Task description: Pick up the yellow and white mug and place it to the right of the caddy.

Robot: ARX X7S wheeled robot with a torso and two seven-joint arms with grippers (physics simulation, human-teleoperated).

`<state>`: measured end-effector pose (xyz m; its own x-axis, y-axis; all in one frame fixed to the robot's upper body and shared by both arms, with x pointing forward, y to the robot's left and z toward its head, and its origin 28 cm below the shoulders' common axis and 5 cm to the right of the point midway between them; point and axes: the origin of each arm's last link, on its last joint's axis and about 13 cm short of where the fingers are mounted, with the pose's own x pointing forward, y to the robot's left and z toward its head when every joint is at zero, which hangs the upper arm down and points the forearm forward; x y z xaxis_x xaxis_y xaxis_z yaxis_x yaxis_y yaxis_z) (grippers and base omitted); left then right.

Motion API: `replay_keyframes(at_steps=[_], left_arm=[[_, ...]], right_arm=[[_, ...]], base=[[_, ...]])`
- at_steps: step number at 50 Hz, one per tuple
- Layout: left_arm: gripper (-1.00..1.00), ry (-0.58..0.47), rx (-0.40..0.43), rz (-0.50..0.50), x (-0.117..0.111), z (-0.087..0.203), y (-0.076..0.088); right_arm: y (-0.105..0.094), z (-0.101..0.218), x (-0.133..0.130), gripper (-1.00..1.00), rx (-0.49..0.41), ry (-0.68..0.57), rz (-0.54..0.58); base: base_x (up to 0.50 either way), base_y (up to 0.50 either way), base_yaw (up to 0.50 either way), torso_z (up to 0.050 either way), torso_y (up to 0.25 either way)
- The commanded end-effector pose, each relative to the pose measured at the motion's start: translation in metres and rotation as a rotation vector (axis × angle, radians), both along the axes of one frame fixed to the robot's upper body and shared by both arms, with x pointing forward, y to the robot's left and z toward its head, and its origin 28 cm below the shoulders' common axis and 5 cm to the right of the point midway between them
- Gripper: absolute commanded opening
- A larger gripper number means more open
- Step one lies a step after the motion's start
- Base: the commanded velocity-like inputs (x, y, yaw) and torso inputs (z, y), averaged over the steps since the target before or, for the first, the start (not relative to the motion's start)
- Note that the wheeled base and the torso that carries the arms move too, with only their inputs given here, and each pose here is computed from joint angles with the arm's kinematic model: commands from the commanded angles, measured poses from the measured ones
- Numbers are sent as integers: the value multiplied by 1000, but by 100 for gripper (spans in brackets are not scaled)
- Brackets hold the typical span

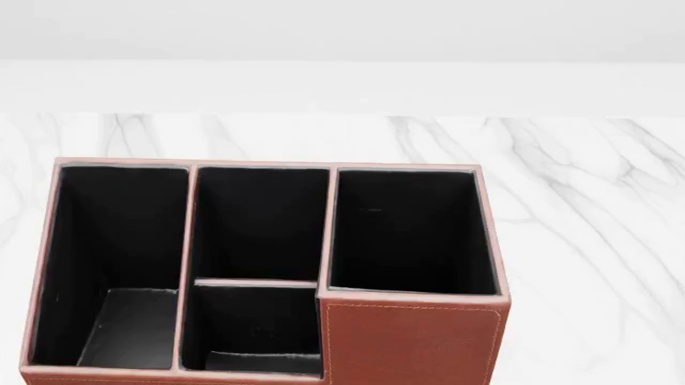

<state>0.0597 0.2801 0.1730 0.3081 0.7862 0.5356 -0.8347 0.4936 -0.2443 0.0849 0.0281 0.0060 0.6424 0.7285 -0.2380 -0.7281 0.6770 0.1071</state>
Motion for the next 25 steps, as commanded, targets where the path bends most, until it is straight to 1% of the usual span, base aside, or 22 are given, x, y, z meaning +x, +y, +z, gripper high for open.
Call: replay_keyframes(at_steps=[1,25], left_arm=[[100,5,1,-2,1,0,0],[100,5,1,-7,2,0,0]], right_arm=[[3,-8,-1,100,0,23,-3],[7,-18,1,100,-1,61,5]], base=[[0,0,0,0,0],[0,0,0,0,0]])
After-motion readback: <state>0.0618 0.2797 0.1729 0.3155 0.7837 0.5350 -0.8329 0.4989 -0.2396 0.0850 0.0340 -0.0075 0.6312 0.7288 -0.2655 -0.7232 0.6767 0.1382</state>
